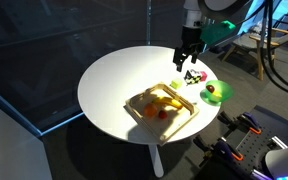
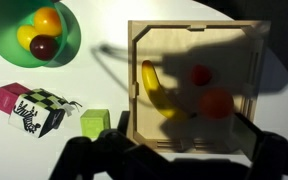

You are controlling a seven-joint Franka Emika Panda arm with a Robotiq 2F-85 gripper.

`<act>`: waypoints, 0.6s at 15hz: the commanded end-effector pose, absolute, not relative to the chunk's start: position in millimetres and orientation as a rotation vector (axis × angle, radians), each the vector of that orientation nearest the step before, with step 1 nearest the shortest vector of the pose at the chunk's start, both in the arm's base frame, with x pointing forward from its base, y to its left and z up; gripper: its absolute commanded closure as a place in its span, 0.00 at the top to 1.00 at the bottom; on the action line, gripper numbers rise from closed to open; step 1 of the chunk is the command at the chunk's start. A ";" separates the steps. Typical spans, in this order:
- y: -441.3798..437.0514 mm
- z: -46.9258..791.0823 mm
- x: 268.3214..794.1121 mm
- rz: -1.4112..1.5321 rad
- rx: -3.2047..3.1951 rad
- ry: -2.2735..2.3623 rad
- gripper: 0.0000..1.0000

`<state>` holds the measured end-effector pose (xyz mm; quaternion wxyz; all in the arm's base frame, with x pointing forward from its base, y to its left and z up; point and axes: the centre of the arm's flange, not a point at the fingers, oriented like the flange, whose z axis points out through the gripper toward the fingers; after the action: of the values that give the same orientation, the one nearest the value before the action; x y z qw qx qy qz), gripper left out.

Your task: Take the orange out of the bowl and place it on the tray

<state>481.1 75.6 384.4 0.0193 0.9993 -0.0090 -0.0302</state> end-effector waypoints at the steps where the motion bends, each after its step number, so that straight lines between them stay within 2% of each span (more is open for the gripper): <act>1: 75.8 384.5 480.8 -0.094 3.101 -0.027 1.00; 9: 78.6 391.4 471.6 -0.083 3.110 -0.003 1.00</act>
<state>481.4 75.6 382.4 0.0195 0.9992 -0.0090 -0.0323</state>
